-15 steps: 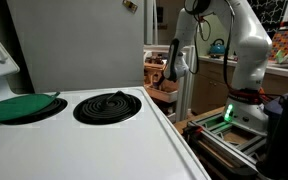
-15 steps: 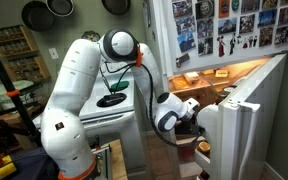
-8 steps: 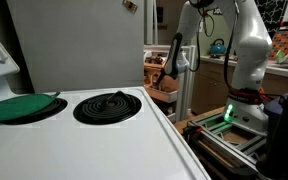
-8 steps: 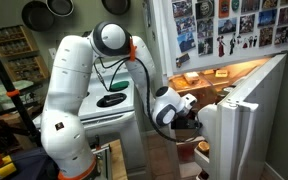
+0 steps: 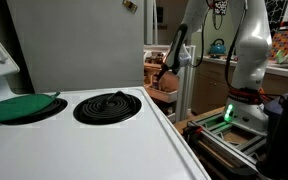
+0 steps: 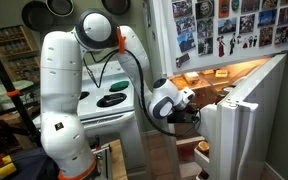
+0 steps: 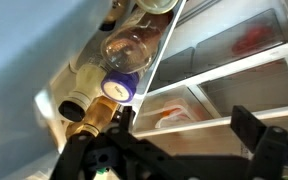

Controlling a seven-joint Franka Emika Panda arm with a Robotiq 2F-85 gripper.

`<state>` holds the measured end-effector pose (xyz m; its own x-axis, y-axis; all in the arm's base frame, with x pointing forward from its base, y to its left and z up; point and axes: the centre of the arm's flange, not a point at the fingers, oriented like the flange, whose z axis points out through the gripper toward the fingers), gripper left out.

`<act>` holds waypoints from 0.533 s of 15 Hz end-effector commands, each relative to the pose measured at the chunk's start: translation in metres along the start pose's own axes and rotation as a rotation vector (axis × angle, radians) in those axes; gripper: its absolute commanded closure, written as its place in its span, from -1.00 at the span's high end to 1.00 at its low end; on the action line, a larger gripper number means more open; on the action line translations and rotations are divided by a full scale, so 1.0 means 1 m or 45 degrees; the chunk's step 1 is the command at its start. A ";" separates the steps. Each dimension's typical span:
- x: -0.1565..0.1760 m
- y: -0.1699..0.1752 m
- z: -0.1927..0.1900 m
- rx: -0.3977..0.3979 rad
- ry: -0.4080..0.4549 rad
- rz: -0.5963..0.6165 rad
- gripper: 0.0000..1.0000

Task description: Put the sauce bottle on the second shelf of the fridge door

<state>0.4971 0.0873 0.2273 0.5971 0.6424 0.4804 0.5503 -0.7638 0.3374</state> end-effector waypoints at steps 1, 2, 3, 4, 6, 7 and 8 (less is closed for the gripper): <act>0.000 0.000 0.000 0.001 -0.001 0.000 1.00; -0.001 0.000 0.000 0.001 -0.001 0.000 1.00; -0.001 0.000 0.000 0.001 -0.001 0.000 1.00; -0.001 0.000 0.000 0.001 -0.001 0.000 1.00; 0.001 0.004 -0.010 0.008 0.007 0.011 1.00; 0.002 0.006 -0.018 0.017 0.005 0.023 1.00; 0.003 0.009 -0.028 0.009 0.006 0.019 1.00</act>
<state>0.4982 0.0876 0.2310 0.5948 0.6390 0.4877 0.5465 -0.7664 0.3376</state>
